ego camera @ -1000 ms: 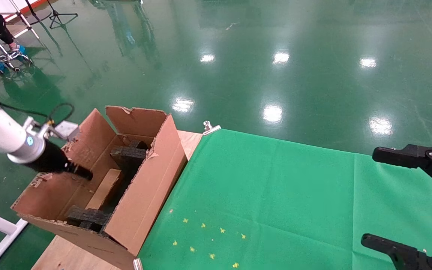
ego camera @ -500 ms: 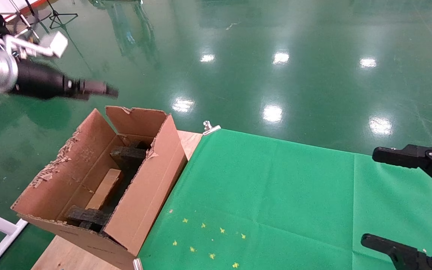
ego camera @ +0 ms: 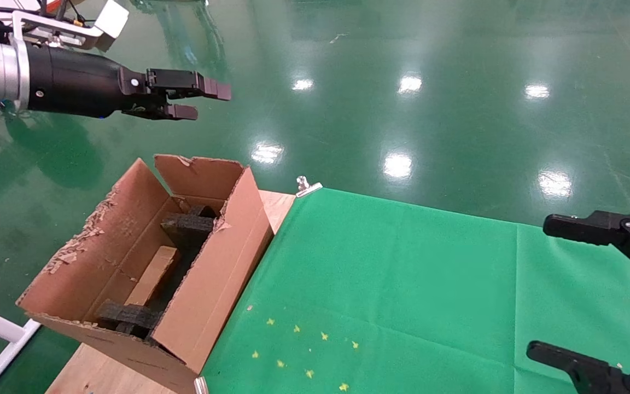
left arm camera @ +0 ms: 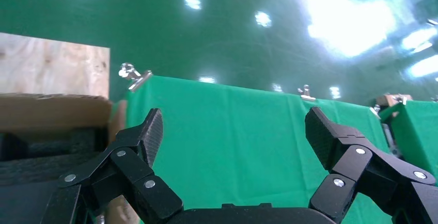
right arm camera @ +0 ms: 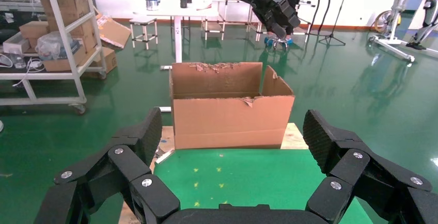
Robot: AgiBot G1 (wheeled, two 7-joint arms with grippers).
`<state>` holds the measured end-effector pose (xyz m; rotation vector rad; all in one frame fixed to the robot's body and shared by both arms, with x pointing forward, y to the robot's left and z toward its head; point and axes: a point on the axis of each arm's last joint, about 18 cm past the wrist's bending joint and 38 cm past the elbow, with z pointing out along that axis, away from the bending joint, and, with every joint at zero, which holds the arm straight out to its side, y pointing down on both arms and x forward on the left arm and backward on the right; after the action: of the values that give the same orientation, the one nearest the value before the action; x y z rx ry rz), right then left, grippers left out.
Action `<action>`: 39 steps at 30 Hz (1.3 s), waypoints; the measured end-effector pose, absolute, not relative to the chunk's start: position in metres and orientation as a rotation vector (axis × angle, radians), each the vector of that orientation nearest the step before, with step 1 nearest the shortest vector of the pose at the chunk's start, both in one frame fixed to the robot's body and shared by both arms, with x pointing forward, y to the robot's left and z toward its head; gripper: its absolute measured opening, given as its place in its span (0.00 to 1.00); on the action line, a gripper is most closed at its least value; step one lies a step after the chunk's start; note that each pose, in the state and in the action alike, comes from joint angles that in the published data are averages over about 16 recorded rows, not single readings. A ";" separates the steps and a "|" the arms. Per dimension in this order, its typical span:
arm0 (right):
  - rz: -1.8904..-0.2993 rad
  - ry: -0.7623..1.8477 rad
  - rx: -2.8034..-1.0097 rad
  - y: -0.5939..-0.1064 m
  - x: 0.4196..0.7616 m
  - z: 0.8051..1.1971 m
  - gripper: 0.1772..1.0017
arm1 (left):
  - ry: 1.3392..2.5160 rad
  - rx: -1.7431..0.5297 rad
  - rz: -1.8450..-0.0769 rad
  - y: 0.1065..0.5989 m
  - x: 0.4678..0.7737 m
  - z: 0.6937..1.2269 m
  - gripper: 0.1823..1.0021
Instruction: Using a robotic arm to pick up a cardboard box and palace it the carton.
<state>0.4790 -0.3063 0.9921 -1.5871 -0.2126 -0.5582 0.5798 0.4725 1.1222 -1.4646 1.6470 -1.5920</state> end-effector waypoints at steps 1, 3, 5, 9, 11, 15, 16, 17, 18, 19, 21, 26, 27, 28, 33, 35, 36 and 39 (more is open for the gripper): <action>-0.558 -0.213 -1.587 -0.306 0.479 0.992 1.00 | 1.654 -1.459 -1.598 0.471 0.580 1.122 1.00; -0.558 -0.212 -1.587 -0.306 0.479 0.992 1.00 | 1.674 -1.442 -1.615 0.466 0.581 1.120 1.00; -0.558 -0.212 -1.587 -0.306 0.479 0.992 1.00 | 1.697 -1.426 -1.617 0.462 0.583 1.115 1.00; -0.558 -0.212 -1.587 -0.306 0.479 0.992 1.00 | 1.760 -1.377 -1.629 0.449 0.590 1.103 1.00; -0.558 -0.212 -1.587 -0.306 0.479 0.992 1.00 | 1.802 -1.338 -1.646 0.440 0.592 1.096 1.00; -0.558 -0.212 -1.587 -0.306 0.479 0.992 1.00 | 1.889 -1.241 -1.682 0.420 0.597 1.081 1.00; -0.558 -0.212 -1.587 -0.306 0.479 0.992 1.00 | 1.910 -1.214 -1.692 0.415 0.597 1.077 1.00; -0.558 -0.212 -1.587 -0.306 0.479 0.992 1.00 | 1.931 -1.186 -1.702 0.409 0.598 1.073 1.00; -0.558 -0.212 -1.587 -0.306 0.479 0.992 1.00 | 1.950 -1.158 -1.712 0.404 0.598 1.070 1.00; -0.558 -0.212 -1.587 -0.306 0.479 0.992 1.00 | 1.968 -1.129 -1.722 0.400 0.598 1.066 1.00; -0.558 -0.212 -1.587 -0.306 0.479 0.992 1.00 | 2.002 -1.070 -1.742 0.390 0.598 1.060 1.00; -0.558 -0.212 -1.587 -0.306 0.479 0.992 1.00 | 2.069 -0.914 -1.792 0.368 0.594 1.045 1.00; -0.558 -0.212 -1.587 -0.306 0.479 0.992 1.00 | 2.079 -0.881 -1.801 0.364 0.593 1.042 1.00; -0.558 -0.212 -1.587 -0.306 0.479 0.992 1.00 | 2.089 -0.848 -1.810 0.360 0.591 1.039 1.00; -0.558 -0.212 -1.587 -0.306 0.479 0.992 1.00 | 2.121 -0.679 -1.852 0.343 0.582 1.028 1.00; -0.558 -0.212 -1.587 -0.306 0.479 0.992 1.00 | 2.128 -0.610 -1.867 0.337 0.577 1.024 1.00; -0.558 -0.212 -1.587 -0.306 0.479 0.992 1.00 | 2.129 -0.576 -1.873 0.334 0.575 1.022 1.00; -0.558 -0.212 -1.587 -0.306 0.479 0.992 1.00 | 2.129 -0.471 -1.889 0.326 0.567 1.017 1.00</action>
<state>0.4790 -0.3063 0.9921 -1.5870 -0.2124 -0.5583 0.5667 0.3262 1.0171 -0.4715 2.1287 -1.8894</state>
